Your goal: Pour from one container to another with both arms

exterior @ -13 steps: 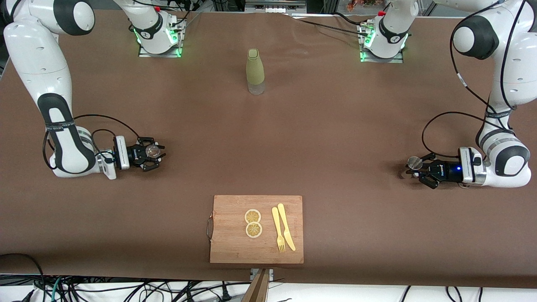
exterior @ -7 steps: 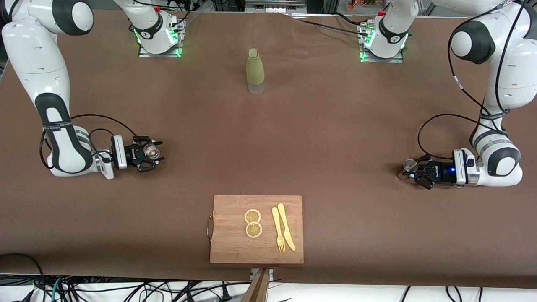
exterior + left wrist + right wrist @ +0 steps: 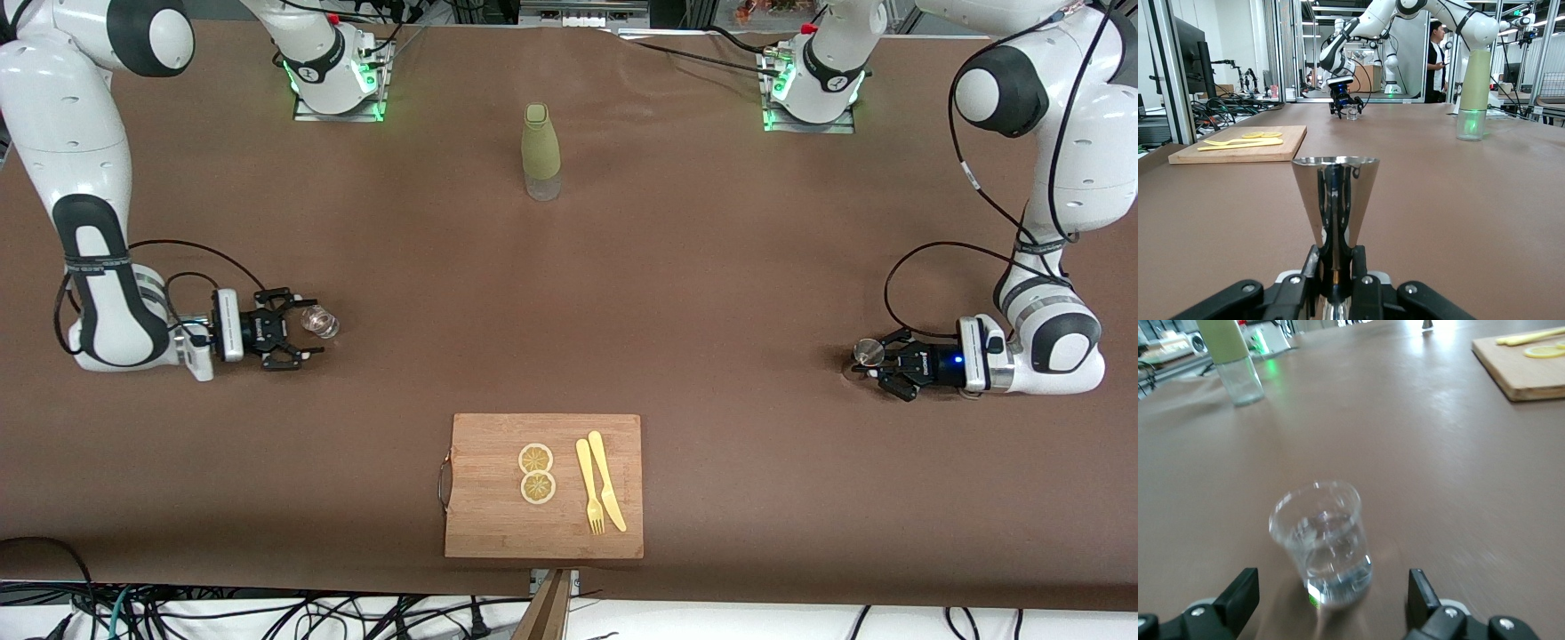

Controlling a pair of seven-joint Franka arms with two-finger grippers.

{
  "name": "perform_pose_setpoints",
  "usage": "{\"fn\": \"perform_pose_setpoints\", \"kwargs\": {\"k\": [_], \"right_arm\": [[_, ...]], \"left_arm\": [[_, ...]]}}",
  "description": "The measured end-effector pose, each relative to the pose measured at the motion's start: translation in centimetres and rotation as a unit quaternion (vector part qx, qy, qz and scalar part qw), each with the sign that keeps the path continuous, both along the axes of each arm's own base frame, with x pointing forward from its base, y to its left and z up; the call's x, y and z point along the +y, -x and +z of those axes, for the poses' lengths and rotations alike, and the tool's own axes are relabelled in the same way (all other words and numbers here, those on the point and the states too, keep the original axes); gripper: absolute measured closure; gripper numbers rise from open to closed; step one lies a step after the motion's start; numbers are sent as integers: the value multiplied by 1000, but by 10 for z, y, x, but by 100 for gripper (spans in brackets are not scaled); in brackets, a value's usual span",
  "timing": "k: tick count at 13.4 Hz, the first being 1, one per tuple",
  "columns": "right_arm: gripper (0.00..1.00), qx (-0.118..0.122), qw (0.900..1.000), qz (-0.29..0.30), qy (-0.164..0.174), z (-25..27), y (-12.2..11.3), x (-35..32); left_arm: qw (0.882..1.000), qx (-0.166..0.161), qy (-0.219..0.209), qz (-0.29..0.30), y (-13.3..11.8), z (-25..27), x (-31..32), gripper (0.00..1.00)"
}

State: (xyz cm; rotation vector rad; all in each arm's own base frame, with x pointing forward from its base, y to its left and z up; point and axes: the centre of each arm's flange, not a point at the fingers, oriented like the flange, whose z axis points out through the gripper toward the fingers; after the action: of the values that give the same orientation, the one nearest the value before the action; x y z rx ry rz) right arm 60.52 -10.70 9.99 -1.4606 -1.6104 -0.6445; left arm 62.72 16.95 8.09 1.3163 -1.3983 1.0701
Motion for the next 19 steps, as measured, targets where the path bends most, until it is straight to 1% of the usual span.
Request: {"fn": "perform_pose_setpoints", "kwargs": {"k": [1,2,3,5,6,7,8,9,10,11,12,14,15,17,18,19], "right_arm": [[1,-2,1000,-6,7,9,-6,-13],[1,4,1000,-15,16,20,-11,-26],[1,17,999,-28,25,33,-17,-37],[1,56,995,-71,51,69,-31,-53],[1,83,989,-103,70,94,-40,-58],[1,112,980,-134,92,124,-48,-59],[1,141,969,-165,118,158,-55,-57],[1,167,956,-190,146,191,-60,-47],[0,192,941,-215,178,224,-64,-31],[0,212,923,-242,213,255,-67,-10],[0,228,903,-267,249,281,-68,10],[0,253,855,-319,321,323,-64,41],[0,260,831,-345,351,342,-61,53],[0,259,778,-395,414,379,-51,84],[0,261,749,-423,439,397,-44,103],[0,270,719,-449,458,414,-33,120]], "left_arm": [[1000,0,-1,1,0,0,2,79],[1000,0,-1,3,1,0,4,74],[1000,0,-2,5,2,0,7,74],[1000,1,-3,11,4,0,15,71],[1000,1,-4,14,5,0,18,71],[1000,1,-4,16,6,0,21,67],[1000,1,-4,17,6,0,23,67],[1000,0,-5,17,6,1,24,60],[1000,-2,-5,17,4,2,24,52],[1000,-5,-7,17,2,4,25,39],[1000,-10,-9,17,-1,8,26,31],[999,-23,-19,19,-8,20,35,8],[999,-30,-26,22,-12,29,41,1],[997,-49,-44,31,-18,55,57,0],[996,-58,-60,39,-22,70,66,0],[993,-67,-82,45,-26,86,75,0]]}}
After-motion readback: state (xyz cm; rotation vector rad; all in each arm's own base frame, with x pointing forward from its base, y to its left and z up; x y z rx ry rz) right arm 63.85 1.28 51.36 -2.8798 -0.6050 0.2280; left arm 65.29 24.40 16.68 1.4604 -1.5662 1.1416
